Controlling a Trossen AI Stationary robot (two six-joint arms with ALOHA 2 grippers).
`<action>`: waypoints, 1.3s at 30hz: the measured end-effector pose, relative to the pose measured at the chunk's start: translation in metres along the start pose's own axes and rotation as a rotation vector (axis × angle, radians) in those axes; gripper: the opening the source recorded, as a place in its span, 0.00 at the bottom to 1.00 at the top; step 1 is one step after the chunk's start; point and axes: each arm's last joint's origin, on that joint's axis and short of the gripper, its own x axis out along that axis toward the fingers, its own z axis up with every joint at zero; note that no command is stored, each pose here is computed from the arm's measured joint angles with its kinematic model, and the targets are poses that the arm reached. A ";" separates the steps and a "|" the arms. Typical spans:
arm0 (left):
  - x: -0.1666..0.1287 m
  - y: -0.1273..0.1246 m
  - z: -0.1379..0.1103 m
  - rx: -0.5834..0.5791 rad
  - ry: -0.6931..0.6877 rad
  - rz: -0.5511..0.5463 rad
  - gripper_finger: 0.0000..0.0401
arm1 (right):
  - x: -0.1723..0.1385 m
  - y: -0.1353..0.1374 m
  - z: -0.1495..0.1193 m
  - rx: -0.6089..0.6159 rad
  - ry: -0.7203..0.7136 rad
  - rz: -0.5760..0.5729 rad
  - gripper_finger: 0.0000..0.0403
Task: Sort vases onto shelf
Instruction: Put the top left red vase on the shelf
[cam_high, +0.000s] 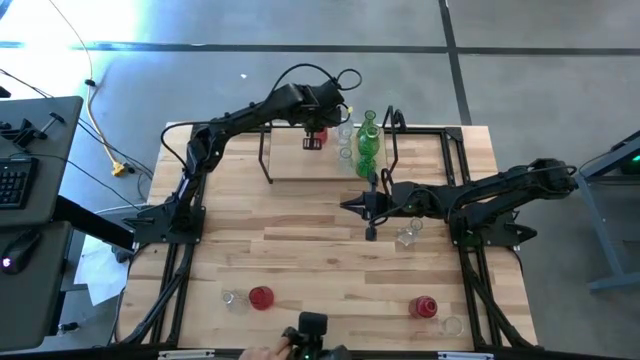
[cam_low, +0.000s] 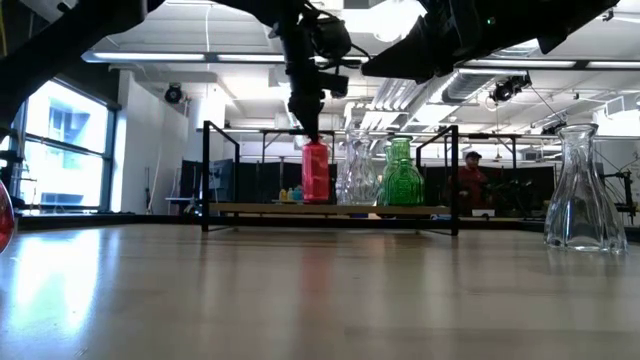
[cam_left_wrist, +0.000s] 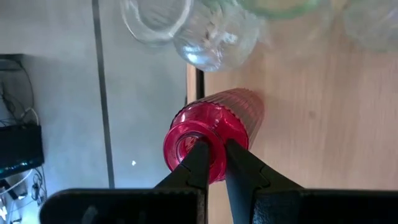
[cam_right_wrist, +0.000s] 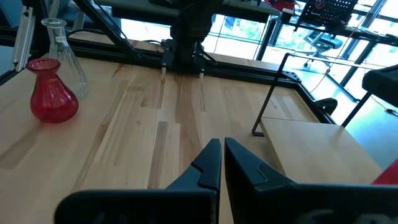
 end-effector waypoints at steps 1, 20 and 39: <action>0.000 0.000 -0.001 0.002 0.005 -0.003 0.04 | 0.000 0.000 0.000 0.000 0.001 0.000 0.00; 0.004 0.008 -0.006 -0.049 -0.016 -0.038 0.12 | 0.000 0.000 0.000 0.000 0.001 0.000 0.00; -0.005 0.009 -0.007 -0.044 -0.027 -0.022 0.26 | 0.000 0.000 0.000 0.000 0.001 0.000 0.00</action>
